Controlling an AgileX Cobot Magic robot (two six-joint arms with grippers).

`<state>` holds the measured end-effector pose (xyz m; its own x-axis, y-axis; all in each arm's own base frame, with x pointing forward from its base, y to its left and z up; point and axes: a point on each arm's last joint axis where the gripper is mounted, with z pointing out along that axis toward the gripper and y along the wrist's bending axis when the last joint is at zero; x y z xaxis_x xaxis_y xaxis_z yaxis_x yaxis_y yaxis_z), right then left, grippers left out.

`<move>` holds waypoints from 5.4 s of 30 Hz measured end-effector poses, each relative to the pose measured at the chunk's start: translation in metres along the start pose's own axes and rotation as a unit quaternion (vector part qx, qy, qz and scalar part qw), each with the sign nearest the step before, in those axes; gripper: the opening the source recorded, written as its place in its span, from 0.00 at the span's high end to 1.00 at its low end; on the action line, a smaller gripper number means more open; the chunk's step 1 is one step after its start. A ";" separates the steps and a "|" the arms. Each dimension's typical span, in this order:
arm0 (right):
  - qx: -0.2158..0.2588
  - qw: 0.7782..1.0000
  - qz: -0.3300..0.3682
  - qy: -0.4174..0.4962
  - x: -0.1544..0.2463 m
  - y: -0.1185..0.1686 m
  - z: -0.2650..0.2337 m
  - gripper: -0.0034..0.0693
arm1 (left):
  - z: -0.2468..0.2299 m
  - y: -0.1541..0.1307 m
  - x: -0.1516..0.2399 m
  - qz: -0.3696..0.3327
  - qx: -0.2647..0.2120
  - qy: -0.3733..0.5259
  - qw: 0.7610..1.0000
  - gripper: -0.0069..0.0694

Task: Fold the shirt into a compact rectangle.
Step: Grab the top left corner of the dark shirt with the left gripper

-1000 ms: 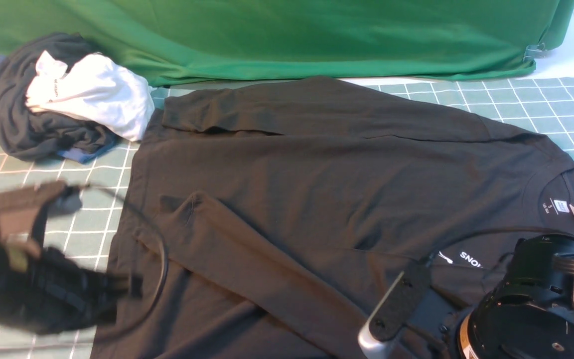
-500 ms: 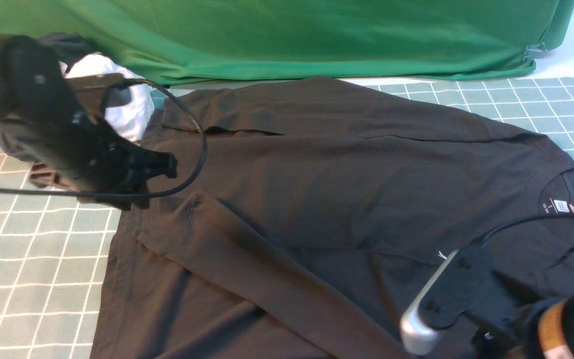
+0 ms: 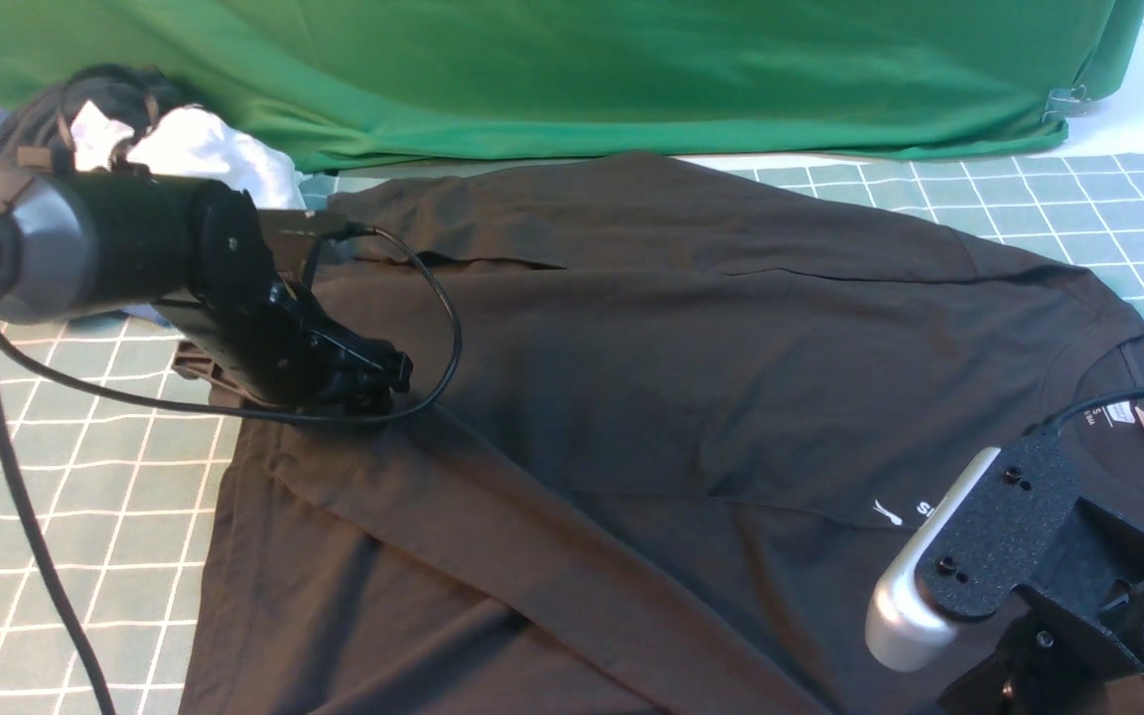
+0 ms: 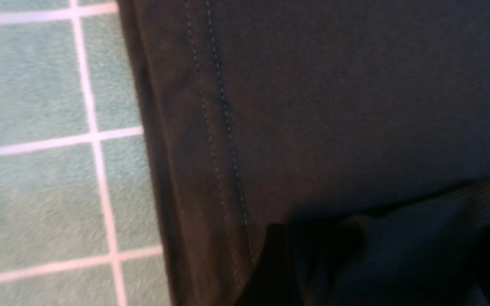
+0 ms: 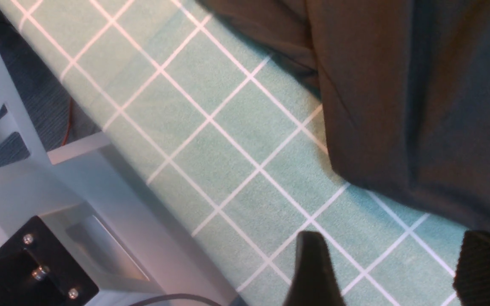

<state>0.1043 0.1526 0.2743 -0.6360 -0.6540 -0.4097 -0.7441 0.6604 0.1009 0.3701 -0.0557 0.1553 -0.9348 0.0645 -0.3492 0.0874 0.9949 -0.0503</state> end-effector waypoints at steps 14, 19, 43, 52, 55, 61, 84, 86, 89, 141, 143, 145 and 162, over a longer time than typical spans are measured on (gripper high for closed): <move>0.054 0.998 0.016 -0.008 -0.001 -0.010 -0.001 0.36 | -0.031 -0.003 -0.014 0.052 0.007 -0.014 0.999 0.87; 0.123 0.991 0.043 -0.011 -0.001 -0.022 -0.003 0.36 | -0.064 -0.003 -0.039 0.070 -0.006 -0.065 0.995 0.87; 0.237 0.960 0.149 -0.011 0.002 -0.082 -0.019 0.35 | -0.042 0.013 -0.063 0.073 -0.100 -0.028 0.992 0.39; 0.119 0.967 0.220 0.047 0.008 -0.141 0.014 0.34 | -0.070 0.009 -0.060 0.053 -0.086 0.063 0.993 0.30; 0.099 0.969 0.209 0.087 0.005 -0.154 0.036 0.31 | -0.084 0.003 -0.052 0.045 -0.049 0.073 0.995 0.54; 0.085 0.973 0.185 0.108 -0.012 -0.175 0.066 0.27 | -0.117 -0.007 -0.019 0.024 0.010 0.044 0.999 0.87; 0.072 0.971 0.141 0.182 -0.025 -0.205 0.113 0.93 | -0.108 -0.004 0.098 -0.011 0.038 0.041 0.998 0.91; 0.097 0.969 0.140 0.177 -0.026 -0.206 0.103 0.94 | -0.108 -0.004 0.098 -0.005 0.038 0.041 0.998 0.90; 0.116 0.967 0.151 0.169 -0.025 -0.210 0.094 0.94 | -0.108 -0.004 0.098 -0.005 0.039 0.041 0.998 0.90; 0.088 0.983 -0.111 0.121 -0.042 -0.049 0.140 0.82 | -0.110 -0.004 0.106 0.018 0.043 0.081 0.996 0.90; 0.091 0.982 -0.103 0.127 -0.041 -0.049 0.137 0.89 | -0.110 -0.004 0.106 0.018 0.044 0.081 0.996 0.90; 0.093 0.982 -0.096 0.136 -0.039 -0.049 0.132 0.90 | -0.110 -0.004 0.106 0.017 0.044 0.081 0.996 0.90; 0.073 0.966 -0.076 0.235 -0.018 -0.016 0.109 0.88 | -0.120 -0.005 0.112 0.016 0.046 0.090 0.995 0.90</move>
<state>0.1495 0.1942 0.1810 -0.5707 -0.8196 0.0506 -0.8206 0.5670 -0.0716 0.2238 -0.0438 0.2292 -0.9769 0.1160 -0.1797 0.1404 0.9816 -0.1297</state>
